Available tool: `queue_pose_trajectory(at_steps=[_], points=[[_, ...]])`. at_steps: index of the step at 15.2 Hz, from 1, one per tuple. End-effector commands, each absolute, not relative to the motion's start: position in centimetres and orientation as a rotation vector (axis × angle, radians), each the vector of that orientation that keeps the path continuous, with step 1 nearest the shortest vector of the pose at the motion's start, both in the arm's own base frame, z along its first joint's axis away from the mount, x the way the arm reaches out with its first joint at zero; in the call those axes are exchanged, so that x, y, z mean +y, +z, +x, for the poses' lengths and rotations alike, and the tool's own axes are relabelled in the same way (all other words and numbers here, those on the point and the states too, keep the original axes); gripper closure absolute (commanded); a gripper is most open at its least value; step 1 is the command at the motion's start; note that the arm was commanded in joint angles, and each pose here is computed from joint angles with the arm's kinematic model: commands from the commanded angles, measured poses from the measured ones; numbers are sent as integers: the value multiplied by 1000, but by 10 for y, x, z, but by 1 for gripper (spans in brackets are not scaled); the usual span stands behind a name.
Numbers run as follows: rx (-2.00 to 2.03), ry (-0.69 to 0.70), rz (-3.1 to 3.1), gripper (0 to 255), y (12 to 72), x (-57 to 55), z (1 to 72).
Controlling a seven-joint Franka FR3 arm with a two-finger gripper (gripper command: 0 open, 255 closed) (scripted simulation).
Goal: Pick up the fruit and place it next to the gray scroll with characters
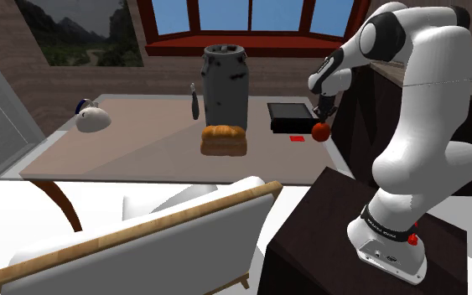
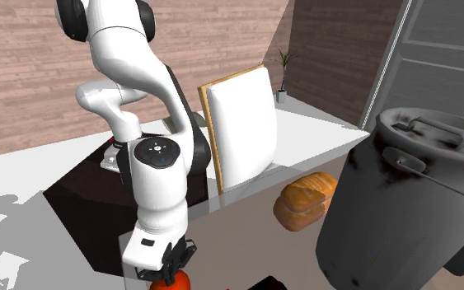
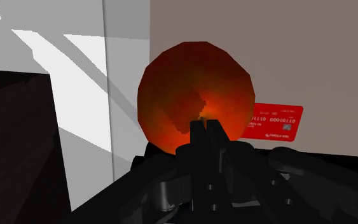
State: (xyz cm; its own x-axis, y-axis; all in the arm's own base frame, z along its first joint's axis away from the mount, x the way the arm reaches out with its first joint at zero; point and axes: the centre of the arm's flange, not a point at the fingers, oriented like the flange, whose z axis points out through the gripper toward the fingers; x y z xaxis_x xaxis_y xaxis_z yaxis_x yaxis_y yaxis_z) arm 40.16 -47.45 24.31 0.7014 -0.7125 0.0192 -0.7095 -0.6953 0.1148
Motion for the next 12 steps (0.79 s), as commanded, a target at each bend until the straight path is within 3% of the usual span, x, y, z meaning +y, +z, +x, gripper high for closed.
queue_pose_trajectory(at_steps=[1, 11, 12], points=[[-1171, -40, 2792, 255, 232, -474, 402], [-1171, -40, 2792, 255, 217, -474, 402], [-1171, -40, 2792, 0, 217, -474, 402]])
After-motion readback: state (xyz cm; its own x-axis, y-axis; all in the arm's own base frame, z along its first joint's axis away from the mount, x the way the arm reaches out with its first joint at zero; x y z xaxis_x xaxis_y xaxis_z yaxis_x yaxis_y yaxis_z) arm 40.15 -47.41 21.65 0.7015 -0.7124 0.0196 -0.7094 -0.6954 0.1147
